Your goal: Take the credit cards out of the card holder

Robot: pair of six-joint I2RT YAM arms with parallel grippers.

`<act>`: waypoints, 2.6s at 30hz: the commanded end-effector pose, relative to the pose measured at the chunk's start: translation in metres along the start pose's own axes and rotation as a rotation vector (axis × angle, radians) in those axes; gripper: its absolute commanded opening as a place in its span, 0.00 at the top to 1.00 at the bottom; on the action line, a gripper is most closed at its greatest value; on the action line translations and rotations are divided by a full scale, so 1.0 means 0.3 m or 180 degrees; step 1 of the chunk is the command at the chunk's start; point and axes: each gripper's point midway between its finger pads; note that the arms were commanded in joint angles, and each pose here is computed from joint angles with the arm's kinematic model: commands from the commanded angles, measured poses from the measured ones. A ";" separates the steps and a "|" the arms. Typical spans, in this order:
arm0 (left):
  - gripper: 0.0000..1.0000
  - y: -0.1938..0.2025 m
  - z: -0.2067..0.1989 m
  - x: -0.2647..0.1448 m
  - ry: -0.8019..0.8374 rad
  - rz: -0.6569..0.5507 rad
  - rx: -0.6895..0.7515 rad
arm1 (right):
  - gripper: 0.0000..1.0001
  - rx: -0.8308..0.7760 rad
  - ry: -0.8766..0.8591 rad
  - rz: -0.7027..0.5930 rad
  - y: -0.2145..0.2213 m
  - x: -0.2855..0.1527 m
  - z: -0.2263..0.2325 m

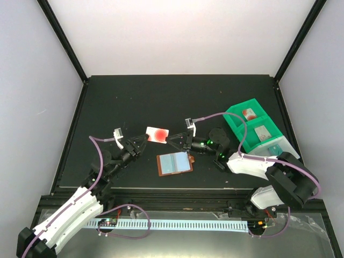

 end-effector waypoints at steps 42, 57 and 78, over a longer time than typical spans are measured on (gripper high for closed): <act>0.01 0.163 0.270 0.050 -0.1357 0.1484 0.1232 | 0.99 -0.0223 0.3673 -0.1860 -0.639 -1.039 -0.452; 0.01 0.154 0.276 0.054 -0.1457 0.1470 0.1223 | 0.99 0.0384 0.4019 -0.2004 -0.742 -1.152 -0.672; 0.01 0.134 0.314 0.065 -0.1604 0.1439 0.1285 | 0.99 0.0677 0.4329 -0.2055 -0.799 -1.204 -0.836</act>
Point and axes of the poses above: each gripper's point midway between its finger pads, its own x axis out along the fingers, its own z axis along the line the jaws close on, y = z × x, and after that the axes turned 12 degrees about -x, right-handed
